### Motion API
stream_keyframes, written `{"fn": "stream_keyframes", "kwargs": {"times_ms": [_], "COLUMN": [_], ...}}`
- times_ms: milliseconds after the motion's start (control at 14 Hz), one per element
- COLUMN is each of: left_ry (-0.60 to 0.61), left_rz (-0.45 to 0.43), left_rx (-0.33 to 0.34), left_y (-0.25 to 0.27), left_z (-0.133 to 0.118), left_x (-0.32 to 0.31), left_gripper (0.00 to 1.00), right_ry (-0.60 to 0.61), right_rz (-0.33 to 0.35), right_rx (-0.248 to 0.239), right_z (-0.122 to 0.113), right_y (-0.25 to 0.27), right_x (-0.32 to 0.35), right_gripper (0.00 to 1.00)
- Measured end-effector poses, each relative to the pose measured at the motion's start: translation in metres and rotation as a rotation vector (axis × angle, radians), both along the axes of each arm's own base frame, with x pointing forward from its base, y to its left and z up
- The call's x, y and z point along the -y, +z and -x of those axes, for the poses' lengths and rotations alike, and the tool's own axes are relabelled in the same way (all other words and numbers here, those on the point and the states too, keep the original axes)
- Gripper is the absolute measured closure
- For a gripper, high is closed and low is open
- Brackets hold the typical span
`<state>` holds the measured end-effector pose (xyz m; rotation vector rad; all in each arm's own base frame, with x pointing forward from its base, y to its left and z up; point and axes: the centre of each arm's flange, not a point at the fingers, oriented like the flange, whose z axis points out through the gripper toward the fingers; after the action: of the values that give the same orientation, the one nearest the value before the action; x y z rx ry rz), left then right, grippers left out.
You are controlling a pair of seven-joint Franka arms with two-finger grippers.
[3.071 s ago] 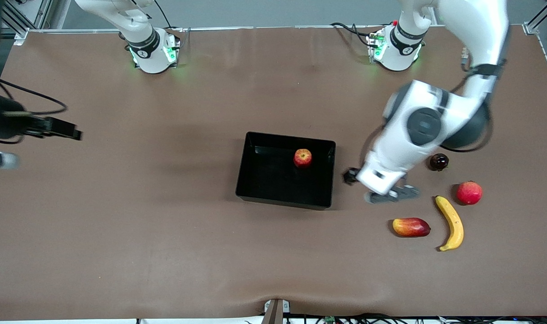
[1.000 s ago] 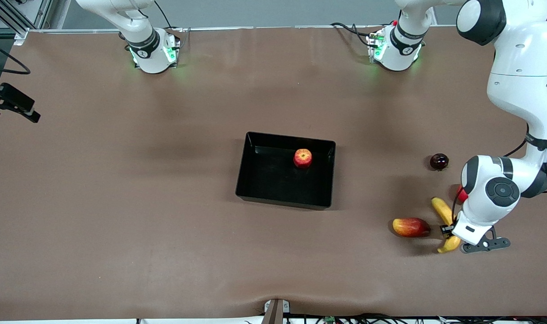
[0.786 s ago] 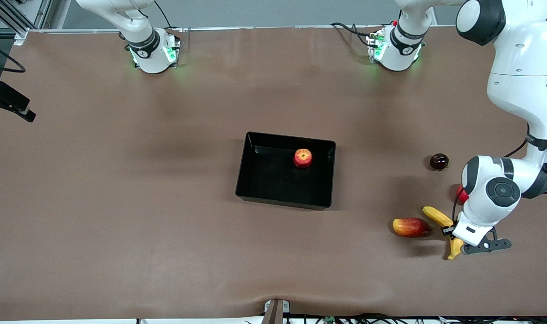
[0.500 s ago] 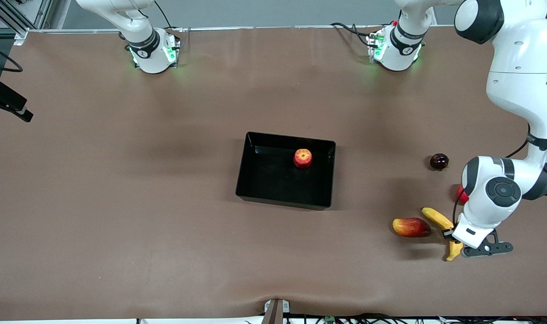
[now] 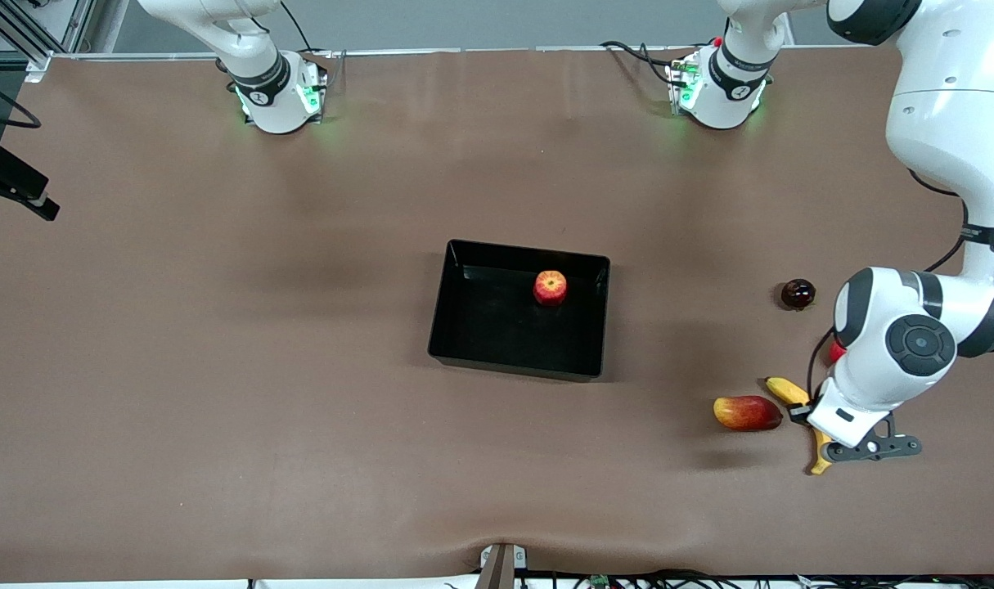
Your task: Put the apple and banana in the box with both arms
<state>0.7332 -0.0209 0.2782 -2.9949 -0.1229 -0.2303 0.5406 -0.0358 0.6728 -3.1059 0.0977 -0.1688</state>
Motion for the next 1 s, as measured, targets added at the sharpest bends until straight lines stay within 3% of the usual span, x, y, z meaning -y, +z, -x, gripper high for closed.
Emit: {"fn": "stream_keyframes", "kwargs": {"times_ms": [500,1000], "left_ry": [0.042,0.171], "left_rz": [0.035,0.080], "left_rx": [-0.117,-0.096], "left_y": [0.023,0.050], "left_z": [0.024,0.052], "left_x": [0.068,0.182], "left_gripper": [0.99,0.99], "right_ry": [-0.005,-0.007], "right_rz": [0.000,0.000], "right_rx": [0.000,-0.001], "right_z": [0.000,0.000], "right_y": [0.000,0.000], "right_x": [0.003,0.004], "right_gripper": [0.00,0.00]}}
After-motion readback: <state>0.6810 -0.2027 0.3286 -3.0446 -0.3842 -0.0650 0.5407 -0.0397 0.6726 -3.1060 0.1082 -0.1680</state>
